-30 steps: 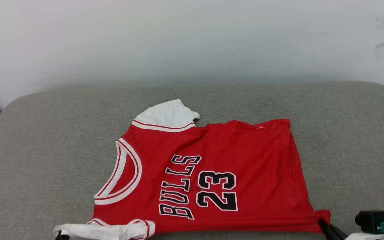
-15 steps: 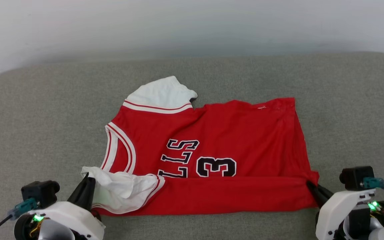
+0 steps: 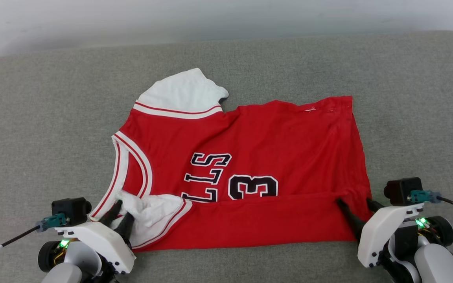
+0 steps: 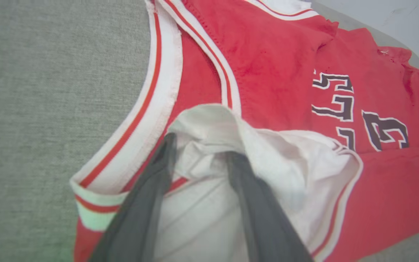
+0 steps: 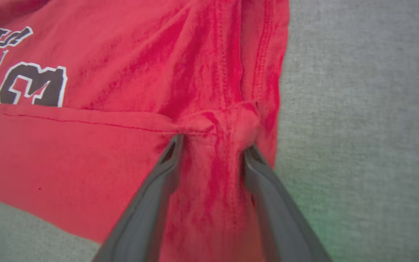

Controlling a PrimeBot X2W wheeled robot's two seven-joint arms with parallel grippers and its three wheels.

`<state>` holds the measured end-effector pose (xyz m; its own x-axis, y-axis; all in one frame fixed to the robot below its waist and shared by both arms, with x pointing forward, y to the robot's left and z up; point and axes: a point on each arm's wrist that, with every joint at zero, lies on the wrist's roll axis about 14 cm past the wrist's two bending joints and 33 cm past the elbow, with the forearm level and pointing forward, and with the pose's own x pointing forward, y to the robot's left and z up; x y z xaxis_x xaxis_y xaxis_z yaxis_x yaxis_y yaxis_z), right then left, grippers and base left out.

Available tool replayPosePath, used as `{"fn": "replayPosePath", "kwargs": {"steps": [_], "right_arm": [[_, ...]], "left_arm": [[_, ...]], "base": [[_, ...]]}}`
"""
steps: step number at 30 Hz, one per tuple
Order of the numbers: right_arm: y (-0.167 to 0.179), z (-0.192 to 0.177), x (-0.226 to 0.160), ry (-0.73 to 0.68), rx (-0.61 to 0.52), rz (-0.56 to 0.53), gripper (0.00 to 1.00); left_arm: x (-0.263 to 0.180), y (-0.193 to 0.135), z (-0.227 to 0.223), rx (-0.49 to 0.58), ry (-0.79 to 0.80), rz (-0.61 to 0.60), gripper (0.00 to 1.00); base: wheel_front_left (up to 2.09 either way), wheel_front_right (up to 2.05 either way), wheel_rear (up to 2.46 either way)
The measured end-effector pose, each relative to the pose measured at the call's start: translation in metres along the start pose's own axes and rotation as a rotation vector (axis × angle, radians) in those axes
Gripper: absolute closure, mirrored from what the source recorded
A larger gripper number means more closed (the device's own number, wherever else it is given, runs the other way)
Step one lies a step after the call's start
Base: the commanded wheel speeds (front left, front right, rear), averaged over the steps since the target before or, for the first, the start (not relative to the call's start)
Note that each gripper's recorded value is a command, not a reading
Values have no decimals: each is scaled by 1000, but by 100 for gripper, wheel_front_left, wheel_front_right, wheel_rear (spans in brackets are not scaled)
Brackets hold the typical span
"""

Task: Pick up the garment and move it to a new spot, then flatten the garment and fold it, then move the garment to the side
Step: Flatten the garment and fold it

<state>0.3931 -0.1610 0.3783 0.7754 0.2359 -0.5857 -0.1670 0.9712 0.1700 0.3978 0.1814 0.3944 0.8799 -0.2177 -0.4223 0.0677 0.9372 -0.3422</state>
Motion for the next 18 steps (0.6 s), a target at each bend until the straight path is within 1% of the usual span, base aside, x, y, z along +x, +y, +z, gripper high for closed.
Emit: {"fn": "replayPosePath", "kwargs": {"steps": [4, 8, 13, 16, 18], "right_arm": [[3, 9, -5, -57, -3, 9, 0], [1, 49, -21, -258, -3, -2, 0], [1, 69, -47, -406, -3, -27, 0], [6, 73, -61, -450, 0, -26, 0], [7, 73, -69, -468, 6, -33, 0]], "left_arm": [[-4, 5, 7, 15, -18, 10, 0], [-13, 14, 24, 74, -38, 24, 0], [-31, 24, 38, 136, -26, 50, 0], [-44, 32, 32, 151, 48, 70, 0], [-52, 34, 23, 138, 116, 74, 0]], "base": [[0, 0, 0], [0, 0, 0], [0, 0, 0], [0, 0, 0], [0, 0, 0]]}}
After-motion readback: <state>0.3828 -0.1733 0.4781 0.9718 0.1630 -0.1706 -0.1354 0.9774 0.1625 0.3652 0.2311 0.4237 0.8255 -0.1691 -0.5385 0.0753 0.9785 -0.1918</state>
